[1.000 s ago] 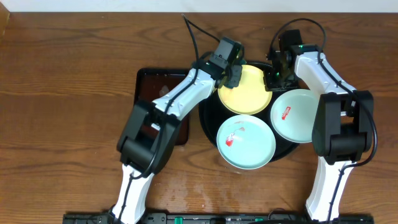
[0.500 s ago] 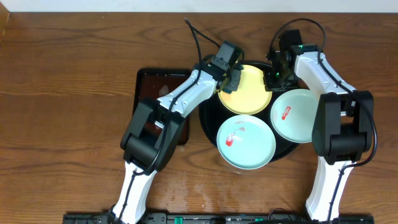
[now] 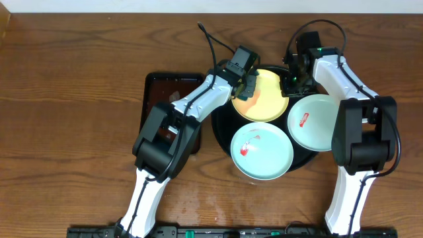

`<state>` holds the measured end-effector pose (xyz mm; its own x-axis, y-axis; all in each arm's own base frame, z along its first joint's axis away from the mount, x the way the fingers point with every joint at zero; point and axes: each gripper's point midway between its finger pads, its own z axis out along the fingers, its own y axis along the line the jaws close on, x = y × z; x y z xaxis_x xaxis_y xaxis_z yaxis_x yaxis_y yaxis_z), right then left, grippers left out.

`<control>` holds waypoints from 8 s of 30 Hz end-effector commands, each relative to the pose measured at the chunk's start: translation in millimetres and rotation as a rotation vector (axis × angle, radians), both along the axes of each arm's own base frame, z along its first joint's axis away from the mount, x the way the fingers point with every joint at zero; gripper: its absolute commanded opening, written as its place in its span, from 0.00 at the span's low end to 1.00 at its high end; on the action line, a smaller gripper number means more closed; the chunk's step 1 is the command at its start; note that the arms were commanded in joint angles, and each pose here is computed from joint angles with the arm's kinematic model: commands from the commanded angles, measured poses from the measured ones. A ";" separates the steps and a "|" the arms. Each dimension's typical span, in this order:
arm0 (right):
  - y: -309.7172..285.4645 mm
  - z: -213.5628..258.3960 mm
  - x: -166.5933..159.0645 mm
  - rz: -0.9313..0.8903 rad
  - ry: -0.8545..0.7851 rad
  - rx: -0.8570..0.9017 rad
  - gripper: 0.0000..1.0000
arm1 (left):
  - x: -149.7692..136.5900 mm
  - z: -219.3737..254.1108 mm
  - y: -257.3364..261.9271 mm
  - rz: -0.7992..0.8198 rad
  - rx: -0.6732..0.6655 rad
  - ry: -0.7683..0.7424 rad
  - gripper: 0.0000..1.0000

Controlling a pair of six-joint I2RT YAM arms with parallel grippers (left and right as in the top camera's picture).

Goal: Clean dirty plates on tray and stack at the side

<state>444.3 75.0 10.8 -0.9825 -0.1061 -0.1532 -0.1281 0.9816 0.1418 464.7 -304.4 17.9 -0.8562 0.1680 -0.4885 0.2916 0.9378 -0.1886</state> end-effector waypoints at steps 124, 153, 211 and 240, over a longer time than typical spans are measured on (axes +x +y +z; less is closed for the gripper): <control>6.2 -6.0 -1.5 -0.018 0.011 0.007 0.01 | -63.7 7.4 -10.5 0.080 -0.249 0.398 0.08; 6.2 -6.0 -1.6 -0.018 0.011 0.007 0.01 | 11.9 50.8 36.3 0.158 -0.195 0.110 0.09; 8.2 -1.6 -15.2 -0.052 0.052 0.029 0.01 | -97.3 156.4 289.8 0.565 0.018 0.349 0.08; 7.7 -2.3 -19.4 -0.051 0.069 0.026 0.01 | -95.3 156.8 287.8 0.566 0.004 0.345 0.08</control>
<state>426.2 85.3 6.5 -0.9954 -0.0490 -0.0818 -0.0639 0.9793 0.1919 371.2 -16.8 175.9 -0.9193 -0.3533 -0.1735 -0.3216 0.9284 -0.1864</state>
